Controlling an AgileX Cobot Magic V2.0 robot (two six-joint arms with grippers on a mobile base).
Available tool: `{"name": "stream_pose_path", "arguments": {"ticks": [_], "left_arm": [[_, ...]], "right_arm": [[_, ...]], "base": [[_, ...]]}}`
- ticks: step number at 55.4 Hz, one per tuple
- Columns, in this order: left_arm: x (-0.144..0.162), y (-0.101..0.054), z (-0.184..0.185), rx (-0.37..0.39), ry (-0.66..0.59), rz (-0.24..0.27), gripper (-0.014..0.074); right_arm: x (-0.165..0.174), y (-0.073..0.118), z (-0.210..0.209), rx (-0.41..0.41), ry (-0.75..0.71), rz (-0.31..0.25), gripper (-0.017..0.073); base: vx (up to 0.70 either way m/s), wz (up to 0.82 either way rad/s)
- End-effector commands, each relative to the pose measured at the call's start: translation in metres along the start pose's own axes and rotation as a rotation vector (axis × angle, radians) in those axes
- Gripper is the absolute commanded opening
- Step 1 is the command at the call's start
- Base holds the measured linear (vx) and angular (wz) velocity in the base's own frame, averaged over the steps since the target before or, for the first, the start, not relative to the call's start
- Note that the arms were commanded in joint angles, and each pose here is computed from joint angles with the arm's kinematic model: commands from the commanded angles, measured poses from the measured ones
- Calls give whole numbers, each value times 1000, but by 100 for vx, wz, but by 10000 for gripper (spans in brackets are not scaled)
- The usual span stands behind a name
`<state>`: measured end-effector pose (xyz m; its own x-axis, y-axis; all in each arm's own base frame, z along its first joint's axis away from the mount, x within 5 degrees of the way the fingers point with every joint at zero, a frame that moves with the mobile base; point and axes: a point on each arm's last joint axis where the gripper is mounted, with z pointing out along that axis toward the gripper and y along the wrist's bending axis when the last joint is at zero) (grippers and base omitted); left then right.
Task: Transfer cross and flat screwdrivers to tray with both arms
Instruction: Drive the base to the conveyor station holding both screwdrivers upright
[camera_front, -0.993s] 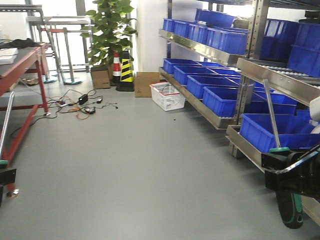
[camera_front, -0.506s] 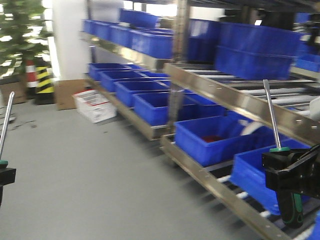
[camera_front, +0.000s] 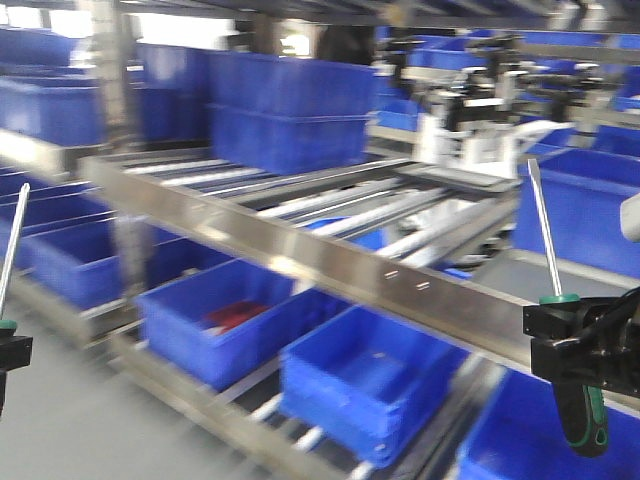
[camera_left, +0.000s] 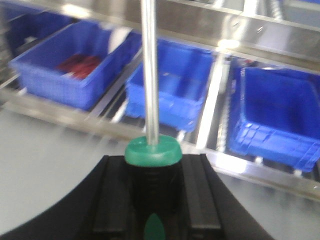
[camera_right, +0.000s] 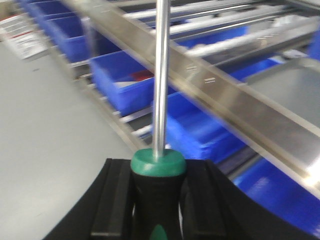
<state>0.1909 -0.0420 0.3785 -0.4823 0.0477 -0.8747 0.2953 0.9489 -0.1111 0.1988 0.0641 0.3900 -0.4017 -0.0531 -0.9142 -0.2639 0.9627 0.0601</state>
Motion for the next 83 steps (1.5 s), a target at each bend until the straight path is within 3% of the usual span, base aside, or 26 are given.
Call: {"name": "stream_pose_path", "arguments": {"ticks": [1, 52, 83], "left_arm": [[-16, -2, -10, -4, -123, -13, 0], [-16, -2, -10, -4, -123, -13, 0], [-16, -2, -10, -4, -123, -13, 0]], "right_arm": [[-18, 1, -10, -10, -133, -13, -8], [-18, 1, -10, -10, -133, -13, -8], [-18, 1, -10, -10, -133, -13, -8]], "base": [[47, -67], [38, -52], [11, -19]]}}
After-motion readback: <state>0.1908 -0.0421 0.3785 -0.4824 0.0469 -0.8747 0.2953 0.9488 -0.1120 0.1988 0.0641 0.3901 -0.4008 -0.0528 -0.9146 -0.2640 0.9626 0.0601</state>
